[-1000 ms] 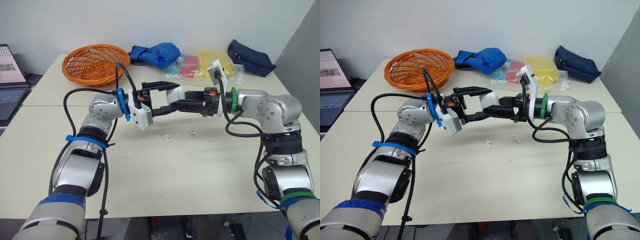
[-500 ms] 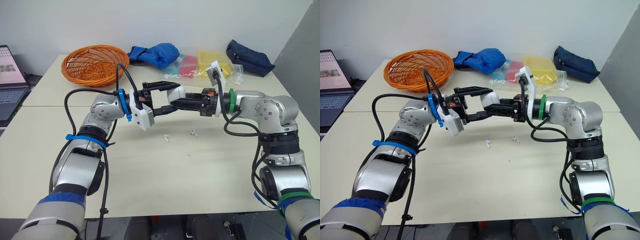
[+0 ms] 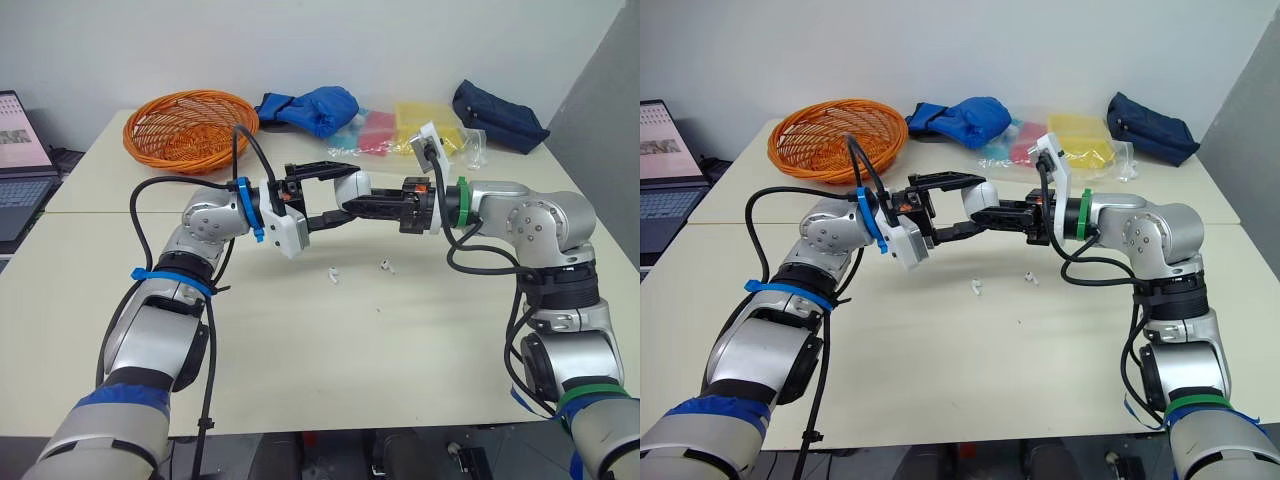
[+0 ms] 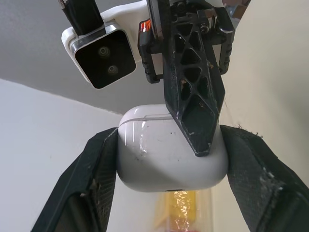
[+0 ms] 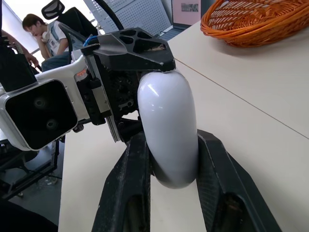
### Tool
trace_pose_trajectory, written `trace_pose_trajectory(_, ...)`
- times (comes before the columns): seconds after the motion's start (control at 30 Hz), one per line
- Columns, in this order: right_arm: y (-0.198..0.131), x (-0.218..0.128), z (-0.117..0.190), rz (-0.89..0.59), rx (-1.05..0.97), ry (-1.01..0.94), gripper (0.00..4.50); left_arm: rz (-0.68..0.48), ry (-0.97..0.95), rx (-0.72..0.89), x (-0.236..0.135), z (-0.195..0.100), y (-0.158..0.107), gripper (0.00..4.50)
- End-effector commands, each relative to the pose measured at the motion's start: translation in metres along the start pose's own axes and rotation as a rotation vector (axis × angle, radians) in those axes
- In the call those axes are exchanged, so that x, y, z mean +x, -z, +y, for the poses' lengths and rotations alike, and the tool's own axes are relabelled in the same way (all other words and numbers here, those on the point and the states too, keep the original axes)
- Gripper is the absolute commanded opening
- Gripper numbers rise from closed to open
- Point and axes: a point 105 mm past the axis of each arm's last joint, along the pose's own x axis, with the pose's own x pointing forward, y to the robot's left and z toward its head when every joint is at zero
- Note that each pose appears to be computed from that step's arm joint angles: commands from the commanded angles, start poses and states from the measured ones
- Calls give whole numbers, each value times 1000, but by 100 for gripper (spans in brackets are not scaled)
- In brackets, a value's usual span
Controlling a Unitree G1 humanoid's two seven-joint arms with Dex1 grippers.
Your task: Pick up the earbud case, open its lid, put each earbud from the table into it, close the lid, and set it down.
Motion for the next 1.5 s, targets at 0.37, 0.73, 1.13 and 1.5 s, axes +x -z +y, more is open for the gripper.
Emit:
trace_pose_trajectory(0.37, 9, -21, -26, 111, -321, 177, 87, 115, 229, -523, -8, 39, 10, 448)
trace_pose_trajectory(0.73, 23, -13, -21, 289, -624, 192, 87, 217, 425, -755, 2, 18, 2, 409)
trace_pose_trajectory(1.13, 24, -7, -7, 278, -605, 165, 87, 269, 396, -784, 6, 5, 18, 333)
trace_pose_trajectory(1.5, 27, -5, -7, 290, -618, 164, 87, 263, 408, -798, 6, 4, 18, 241)
